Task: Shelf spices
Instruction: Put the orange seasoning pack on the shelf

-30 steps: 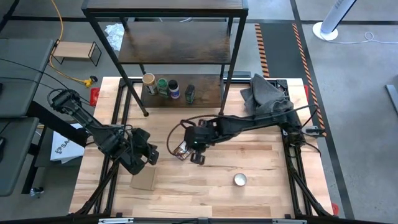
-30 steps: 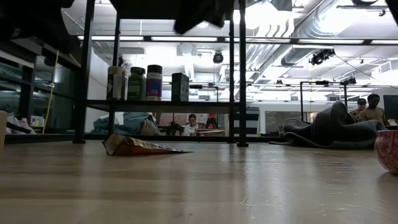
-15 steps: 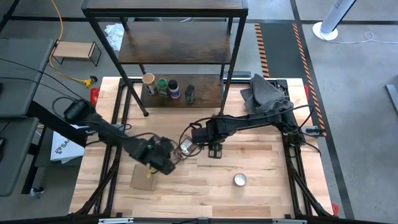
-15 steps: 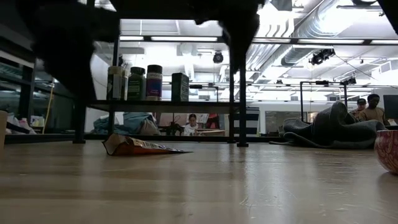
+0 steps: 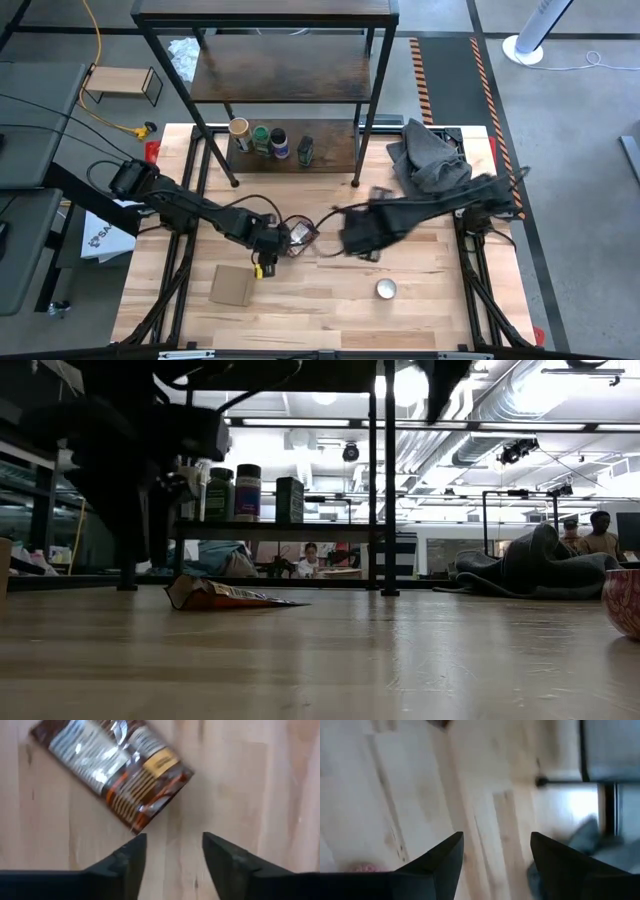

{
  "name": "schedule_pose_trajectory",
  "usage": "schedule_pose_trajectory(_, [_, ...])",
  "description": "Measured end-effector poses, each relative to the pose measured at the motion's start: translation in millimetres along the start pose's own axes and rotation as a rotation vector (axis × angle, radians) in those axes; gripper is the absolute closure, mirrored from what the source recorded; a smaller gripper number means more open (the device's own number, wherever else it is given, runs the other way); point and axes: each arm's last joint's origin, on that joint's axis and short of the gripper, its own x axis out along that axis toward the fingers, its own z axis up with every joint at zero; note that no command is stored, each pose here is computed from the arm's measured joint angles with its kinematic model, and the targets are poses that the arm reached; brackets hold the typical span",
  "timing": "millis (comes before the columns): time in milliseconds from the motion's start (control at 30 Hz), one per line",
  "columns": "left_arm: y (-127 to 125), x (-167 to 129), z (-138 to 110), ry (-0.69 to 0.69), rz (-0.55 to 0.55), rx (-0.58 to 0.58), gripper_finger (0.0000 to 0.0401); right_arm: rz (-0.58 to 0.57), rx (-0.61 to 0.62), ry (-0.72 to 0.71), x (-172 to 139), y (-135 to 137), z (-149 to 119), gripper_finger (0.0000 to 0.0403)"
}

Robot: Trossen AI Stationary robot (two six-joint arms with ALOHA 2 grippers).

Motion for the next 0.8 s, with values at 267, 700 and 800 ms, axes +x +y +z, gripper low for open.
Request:
schedule_pose_trajectory(267, [-5.0, -12.0, 14.0, -0.084, 0.074, 0.242, 0.0133, 0.151, 0.556, -0.096, -8.4, -21.0, -107.3, 0.0176])
schedule_pose_trajectory(700, [-0.8, 22.5, 23.6, -0.053, 0.182, 0.435, 0.0121, 0.281, 0.775, -0.195, 16.0, -25.3, -148.8, 0.0176])
schedule_pose_trajectory(800, [-0.4, 32.8, 22.8, -0.024, 0.215, 0.446, 0.0121, 0.28, 0.757, -0.189, 17.1, -24.8, -149.3, 0.0176])
